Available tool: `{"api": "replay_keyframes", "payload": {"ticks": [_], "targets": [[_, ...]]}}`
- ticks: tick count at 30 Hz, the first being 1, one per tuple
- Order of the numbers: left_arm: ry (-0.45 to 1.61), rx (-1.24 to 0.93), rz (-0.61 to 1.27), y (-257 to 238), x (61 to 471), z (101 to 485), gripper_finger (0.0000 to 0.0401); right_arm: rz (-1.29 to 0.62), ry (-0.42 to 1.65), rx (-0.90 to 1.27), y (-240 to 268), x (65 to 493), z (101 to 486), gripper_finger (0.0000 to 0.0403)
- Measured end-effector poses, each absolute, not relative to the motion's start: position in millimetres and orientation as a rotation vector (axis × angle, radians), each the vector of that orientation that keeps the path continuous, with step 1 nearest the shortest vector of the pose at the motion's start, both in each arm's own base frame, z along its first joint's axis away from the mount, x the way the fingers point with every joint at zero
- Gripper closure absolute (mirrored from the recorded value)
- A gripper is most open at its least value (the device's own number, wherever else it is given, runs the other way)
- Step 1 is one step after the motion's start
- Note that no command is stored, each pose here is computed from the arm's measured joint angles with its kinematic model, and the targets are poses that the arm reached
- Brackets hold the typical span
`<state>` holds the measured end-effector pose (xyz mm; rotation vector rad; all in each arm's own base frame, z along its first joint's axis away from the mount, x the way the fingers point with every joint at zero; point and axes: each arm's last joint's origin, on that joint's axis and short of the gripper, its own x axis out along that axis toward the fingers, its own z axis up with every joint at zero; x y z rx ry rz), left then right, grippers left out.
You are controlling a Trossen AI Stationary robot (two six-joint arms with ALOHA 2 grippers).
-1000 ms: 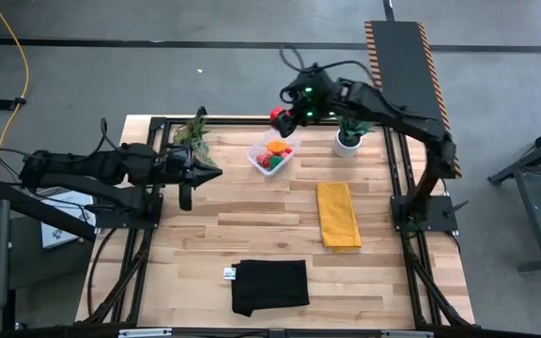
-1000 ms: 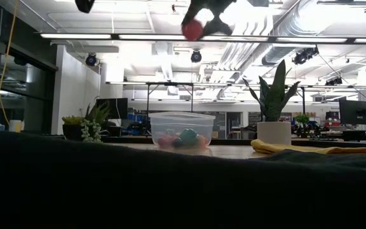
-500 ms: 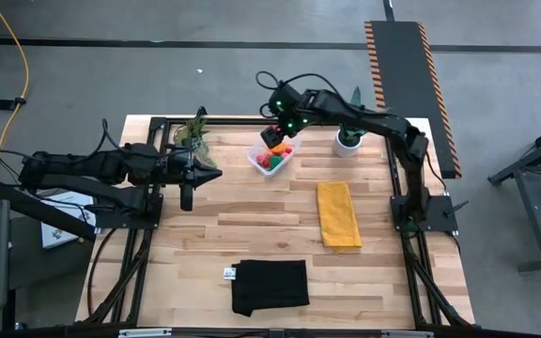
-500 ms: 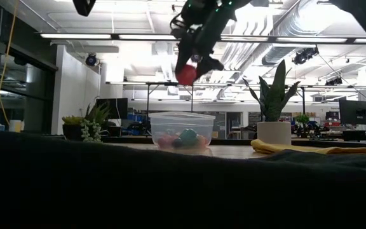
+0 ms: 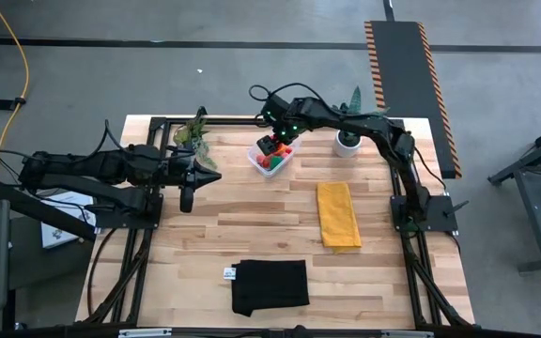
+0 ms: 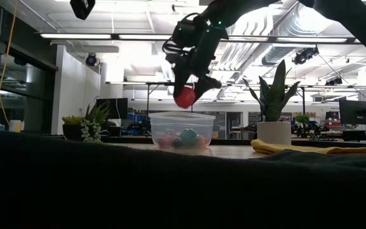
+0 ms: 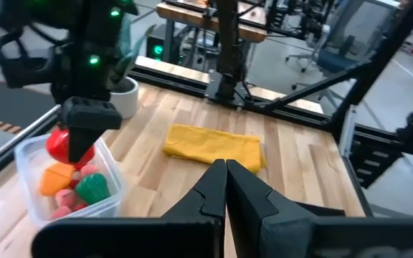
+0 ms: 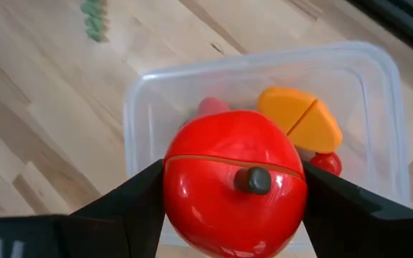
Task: Pick and placing Produce into tupperware
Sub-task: Put the red apple into the transparent bin, then return to Home Position
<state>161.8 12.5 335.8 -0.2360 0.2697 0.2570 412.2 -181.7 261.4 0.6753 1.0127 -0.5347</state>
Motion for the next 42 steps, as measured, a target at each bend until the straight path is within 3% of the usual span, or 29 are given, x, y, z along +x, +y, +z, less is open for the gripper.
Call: {"api": "replay_keyframes", "payload": {"ticks": [14,23,30,34,42], "targets": [[0.260,-0.227,0.211,11.1,157.8,338.2,0.0400,-0.523,1.053,0.698,-186.1,418.6,241.0,0.0150],[0.240,-0.224,0.222,10.3,132.6,343.2,0.0400,-0.519,1.014,0.737,-189.4,420.2,242.4,0.0081],[0.223,-0.225,0.222,9.7,118.2,343.6,0.0400,-0.494,1.020,0.768,-187.9,419.5,244.9,0.0069],[0.222,-0.234,0.224,9.3,108.7,328.6,0.0400,-0.445,0.973,0.779,-182.9,422.2,273.0,0.0069],[0.115,-0.351,0.248,9.2,90.0,300.2,0.0401,-0.383,0.703,0.729,-169.7,400.6,383.9,0.0078]]}}
